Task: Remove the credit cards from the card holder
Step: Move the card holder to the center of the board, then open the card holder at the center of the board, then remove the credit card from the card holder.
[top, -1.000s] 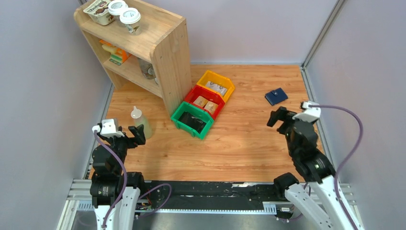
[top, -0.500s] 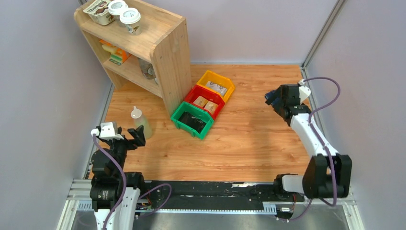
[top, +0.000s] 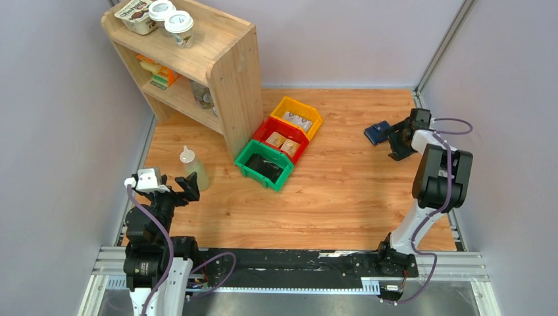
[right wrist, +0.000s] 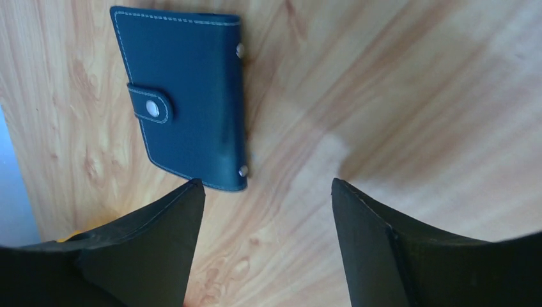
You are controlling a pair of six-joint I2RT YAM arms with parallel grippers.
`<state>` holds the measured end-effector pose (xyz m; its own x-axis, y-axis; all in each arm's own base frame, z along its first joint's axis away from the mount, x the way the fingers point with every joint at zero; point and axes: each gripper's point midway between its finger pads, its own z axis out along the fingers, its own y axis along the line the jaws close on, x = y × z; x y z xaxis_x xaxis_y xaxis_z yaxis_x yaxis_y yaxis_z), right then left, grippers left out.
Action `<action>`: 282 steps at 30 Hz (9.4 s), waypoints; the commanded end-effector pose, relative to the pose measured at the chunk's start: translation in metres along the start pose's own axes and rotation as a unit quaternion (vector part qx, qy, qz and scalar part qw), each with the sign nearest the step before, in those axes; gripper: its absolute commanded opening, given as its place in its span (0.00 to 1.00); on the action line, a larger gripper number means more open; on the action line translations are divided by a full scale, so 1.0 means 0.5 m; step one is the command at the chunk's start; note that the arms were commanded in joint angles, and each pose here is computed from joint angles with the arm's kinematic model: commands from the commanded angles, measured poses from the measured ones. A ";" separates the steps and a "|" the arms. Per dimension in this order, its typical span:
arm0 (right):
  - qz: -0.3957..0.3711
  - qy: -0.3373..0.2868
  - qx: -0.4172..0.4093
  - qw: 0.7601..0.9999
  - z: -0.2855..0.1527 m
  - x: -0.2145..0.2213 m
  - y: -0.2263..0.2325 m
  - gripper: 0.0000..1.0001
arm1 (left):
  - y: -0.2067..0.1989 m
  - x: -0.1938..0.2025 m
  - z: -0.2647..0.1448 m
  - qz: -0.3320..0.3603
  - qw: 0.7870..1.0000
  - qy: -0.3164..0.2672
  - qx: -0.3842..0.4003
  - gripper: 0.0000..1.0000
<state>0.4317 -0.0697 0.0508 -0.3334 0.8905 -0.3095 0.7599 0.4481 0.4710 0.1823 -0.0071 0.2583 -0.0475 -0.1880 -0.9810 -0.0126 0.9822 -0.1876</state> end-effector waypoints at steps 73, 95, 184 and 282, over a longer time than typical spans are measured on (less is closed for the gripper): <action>-0.234 0.185 -0.138 0.944 -0.236 0.449 -0.194 0.35 | -0.761 0.434 0.142 0.111 0.845 0.417 0.315 0.88; -0.194 0.212 -0.216 0.933 -0.221 0.461 -0.181 0.06 | -0.806 0.529 0.114 0.148 0.808 0.479 0.309 0.78; -0.484 0.102 -0.078 0.865 -0.279 0.499 -0.070 1.00 | -0.679 0.577 0.066 -0.034 0.848 0.489 0.202 0.08; -0.363 0.193 -0.222 0.884 -0.313 0.548 -0.112 0.83 | -0.575 0.559 0.022 0.086 0.793 0.529 0.290 0.00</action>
<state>0.2046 0.1511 0.0664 -0.8746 0.2753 -0.3991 0.0277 0.8502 0.5257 0.1830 -0.3414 0.0390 -0.8296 0.3270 -0.4525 0.5055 0.7840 -0.3602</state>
